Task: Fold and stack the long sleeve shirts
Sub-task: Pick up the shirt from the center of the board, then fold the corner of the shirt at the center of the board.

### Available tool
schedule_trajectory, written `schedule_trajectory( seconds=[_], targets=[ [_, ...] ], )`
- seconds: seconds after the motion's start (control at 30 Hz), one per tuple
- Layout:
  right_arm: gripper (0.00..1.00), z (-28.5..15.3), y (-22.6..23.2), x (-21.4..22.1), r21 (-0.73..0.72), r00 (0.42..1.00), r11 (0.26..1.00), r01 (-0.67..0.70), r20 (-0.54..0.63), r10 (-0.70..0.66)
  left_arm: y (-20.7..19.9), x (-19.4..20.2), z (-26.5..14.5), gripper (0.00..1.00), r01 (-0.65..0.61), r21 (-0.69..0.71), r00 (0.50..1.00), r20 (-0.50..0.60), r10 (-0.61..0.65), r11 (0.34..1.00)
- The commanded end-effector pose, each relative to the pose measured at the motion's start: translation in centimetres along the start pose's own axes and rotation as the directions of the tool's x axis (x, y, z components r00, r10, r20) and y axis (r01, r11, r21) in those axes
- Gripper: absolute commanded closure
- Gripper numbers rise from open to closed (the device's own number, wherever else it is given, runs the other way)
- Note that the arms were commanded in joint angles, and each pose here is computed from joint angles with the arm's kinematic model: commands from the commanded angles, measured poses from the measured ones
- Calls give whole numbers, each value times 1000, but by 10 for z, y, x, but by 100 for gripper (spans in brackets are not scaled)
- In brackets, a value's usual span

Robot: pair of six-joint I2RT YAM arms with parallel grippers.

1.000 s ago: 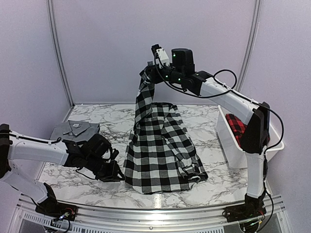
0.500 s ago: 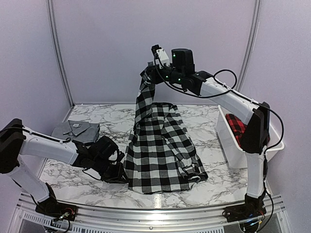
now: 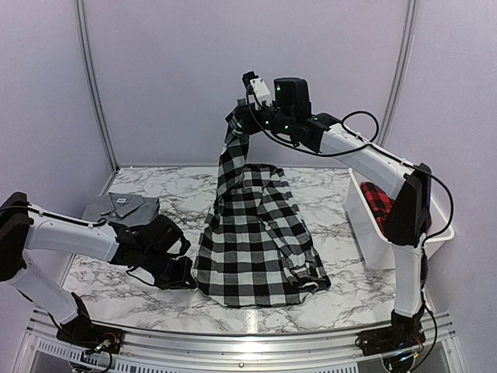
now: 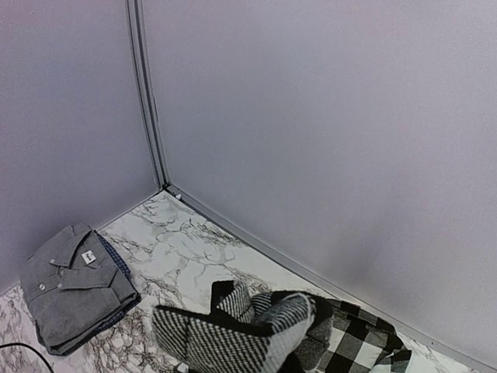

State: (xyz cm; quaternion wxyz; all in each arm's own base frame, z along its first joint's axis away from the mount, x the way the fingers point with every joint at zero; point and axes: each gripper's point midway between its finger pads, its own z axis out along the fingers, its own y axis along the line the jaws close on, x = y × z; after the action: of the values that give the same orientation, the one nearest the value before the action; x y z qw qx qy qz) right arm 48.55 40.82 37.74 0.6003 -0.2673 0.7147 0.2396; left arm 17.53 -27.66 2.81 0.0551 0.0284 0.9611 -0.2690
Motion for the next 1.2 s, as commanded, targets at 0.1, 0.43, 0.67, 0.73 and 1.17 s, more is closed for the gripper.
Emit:
schedule_trajectory(
  seconds=[0.1,0.43,0.67,0.73,1.17],
  targets=[
    [100,-6,-25,-29,64,997,998,8,73,-12,42,-2,-25,100,18,-115,1000,1,-18,993],
    [100,-1,-64,-25,59,995,998,-30,94,25,2,-10,-47,100,-110,-2,994,-22,110,994],
    [100,-8,-83,-35,62,993,998,2,116,-9,-82,0,-37,100,-315,141,939,-97,330,939],
    [100,-11,-89,-34,64,994,998,1,109,-7,-98,0,-28,100,-342,159,925,-117,362,926],
    [100,-25,-107,-20,54,997,997,52,57,-55,-145,1,33,100,-374,226,875,-234,423,899]
  ],
)
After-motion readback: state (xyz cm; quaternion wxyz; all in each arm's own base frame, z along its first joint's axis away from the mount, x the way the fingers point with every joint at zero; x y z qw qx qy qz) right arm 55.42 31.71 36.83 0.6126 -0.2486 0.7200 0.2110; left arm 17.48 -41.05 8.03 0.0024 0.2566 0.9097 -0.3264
